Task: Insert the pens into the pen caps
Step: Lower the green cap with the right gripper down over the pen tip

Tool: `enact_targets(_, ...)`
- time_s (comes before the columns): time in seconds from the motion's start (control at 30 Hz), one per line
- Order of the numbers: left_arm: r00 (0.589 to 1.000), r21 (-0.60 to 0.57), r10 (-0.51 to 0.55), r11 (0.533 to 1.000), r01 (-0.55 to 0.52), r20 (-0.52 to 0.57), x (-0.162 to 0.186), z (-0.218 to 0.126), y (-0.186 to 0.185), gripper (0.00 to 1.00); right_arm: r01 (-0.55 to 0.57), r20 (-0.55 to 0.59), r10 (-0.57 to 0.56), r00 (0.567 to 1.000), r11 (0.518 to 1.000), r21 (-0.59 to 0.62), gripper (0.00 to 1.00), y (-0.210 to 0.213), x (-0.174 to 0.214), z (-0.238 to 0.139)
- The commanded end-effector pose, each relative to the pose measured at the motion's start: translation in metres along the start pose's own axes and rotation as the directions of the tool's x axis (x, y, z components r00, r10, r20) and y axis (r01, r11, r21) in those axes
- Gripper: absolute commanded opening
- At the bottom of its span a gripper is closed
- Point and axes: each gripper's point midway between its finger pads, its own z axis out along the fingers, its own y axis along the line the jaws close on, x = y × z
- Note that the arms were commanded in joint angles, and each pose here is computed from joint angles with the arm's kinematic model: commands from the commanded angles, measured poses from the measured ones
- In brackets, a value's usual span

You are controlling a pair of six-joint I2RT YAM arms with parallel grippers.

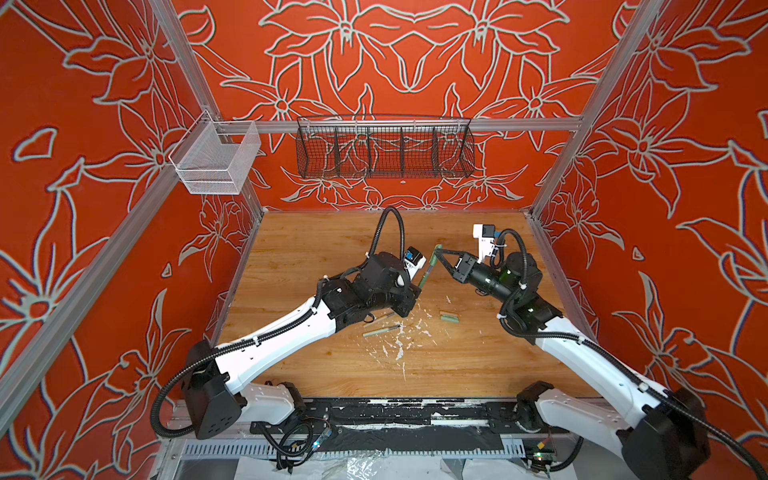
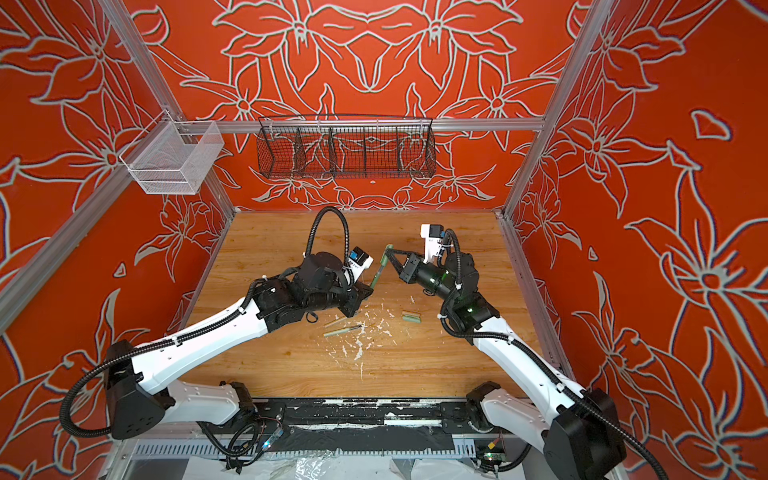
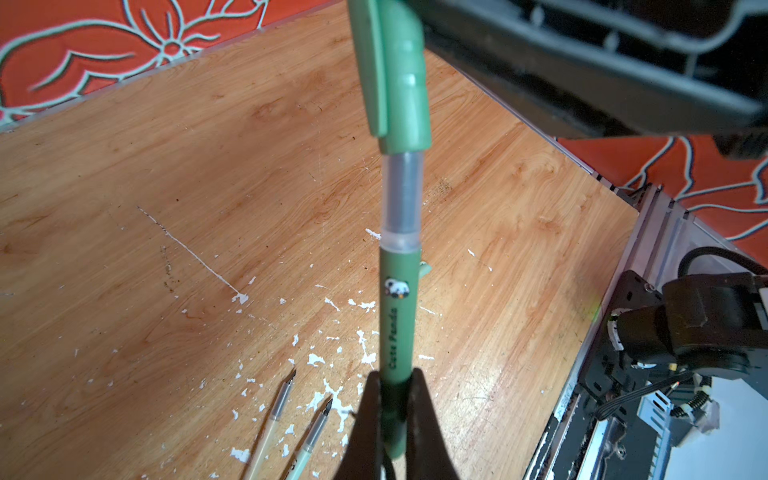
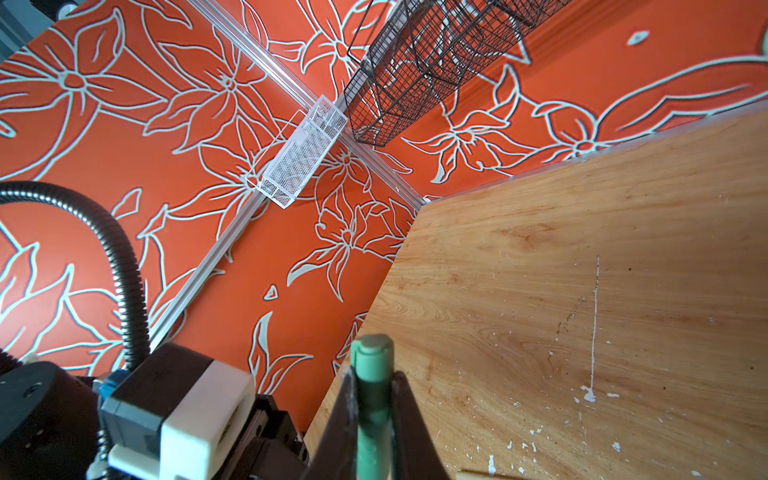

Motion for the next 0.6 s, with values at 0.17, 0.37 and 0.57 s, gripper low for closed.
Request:
enact_targets(0.17, 0.997, -0.026, 0.0, 1.0, 0.002, 0.08, -0.016, -0.008, 0.003, 0.0, -0.018, -0.022, 0.017, 1.0, 1.0, -0.019, 0.07, 0.004, 0.008, 0.0)
enact_targets(0.37, 0.995, -0.045, 0.008, 0.999, -0.004, 0.1, -0.023, -0.01, 0.005, 0.0, -0.009, -0.037, 0.008, 0.999, 1.0, -0.023, 0.07, 0.005, 0.013, 0.0)
enact_targets(0.57, 0.991, -0.047, 0.019, 0.999, -0.012, 0.132, -0.034, -0.013, 0.005, 0.0, 0.004, -0.062, -0.006, 0.998, 0.999, -0.036, 0.09, 0.008, 0.02, 0.002)
